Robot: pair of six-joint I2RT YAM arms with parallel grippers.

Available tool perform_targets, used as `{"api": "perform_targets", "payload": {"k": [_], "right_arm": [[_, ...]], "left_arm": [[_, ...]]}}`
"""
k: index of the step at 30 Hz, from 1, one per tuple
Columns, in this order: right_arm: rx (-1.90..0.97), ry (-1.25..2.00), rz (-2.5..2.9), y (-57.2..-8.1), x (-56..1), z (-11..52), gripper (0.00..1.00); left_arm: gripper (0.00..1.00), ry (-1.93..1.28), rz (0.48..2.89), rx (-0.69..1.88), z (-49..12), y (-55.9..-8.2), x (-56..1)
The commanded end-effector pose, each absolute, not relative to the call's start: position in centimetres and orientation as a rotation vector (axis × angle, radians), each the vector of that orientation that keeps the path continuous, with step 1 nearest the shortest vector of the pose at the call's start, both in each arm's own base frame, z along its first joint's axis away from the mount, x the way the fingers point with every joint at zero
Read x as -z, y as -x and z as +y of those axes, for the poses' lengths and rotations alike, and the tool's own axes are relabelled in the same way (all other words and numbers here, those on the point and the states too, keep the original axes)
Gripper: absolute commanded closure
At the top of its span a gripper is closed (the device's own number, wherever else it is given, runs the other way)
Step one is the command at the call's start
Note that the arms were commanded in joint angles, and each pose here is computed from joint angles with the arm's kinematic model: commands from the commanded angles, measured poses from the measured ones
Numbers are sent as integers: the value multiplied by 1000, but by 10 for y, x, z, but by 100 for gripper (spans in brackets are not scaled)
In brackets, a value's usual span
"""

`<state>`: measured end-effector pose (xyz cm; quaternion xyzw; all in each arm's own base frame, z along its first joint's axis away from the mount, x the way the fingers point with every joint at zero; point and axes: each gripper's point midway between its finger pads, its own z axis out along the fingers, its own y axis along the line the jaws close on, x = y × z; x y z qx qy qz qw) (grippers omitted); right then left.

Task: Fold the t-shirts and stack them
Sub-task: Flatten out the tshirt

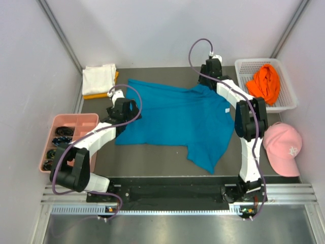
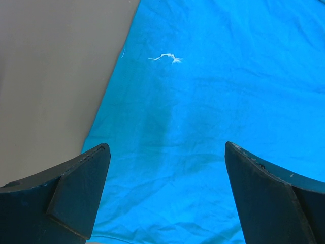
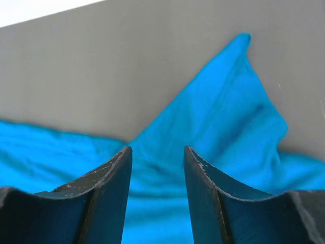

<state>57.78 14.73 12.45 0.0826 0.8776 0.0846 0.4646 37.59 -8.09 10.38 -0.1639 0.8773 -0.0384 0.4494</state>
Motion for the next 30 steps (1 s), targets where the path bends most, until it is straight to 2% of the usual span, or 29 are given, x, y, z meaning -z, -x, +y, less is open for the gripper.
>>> {"api": "perform_targets", "payload": {"k": [1,3,13,30], "right_arm": [[-226,-191,2127,-611,-129,136,55],[-222,-213,2175,-616,-107,127,56],[-278,-209,2244,-612,-80,129,58],[-379,-153,2304,-586,-67,142,62]], "left_arm": [[1,393,2099,112,-82,-392,-126],[1,396,2102,101,-80,-391,-125],[1,403,2109,91,-76,-390,-120],[1,410,2106,96,-75,-390,-119]]}}
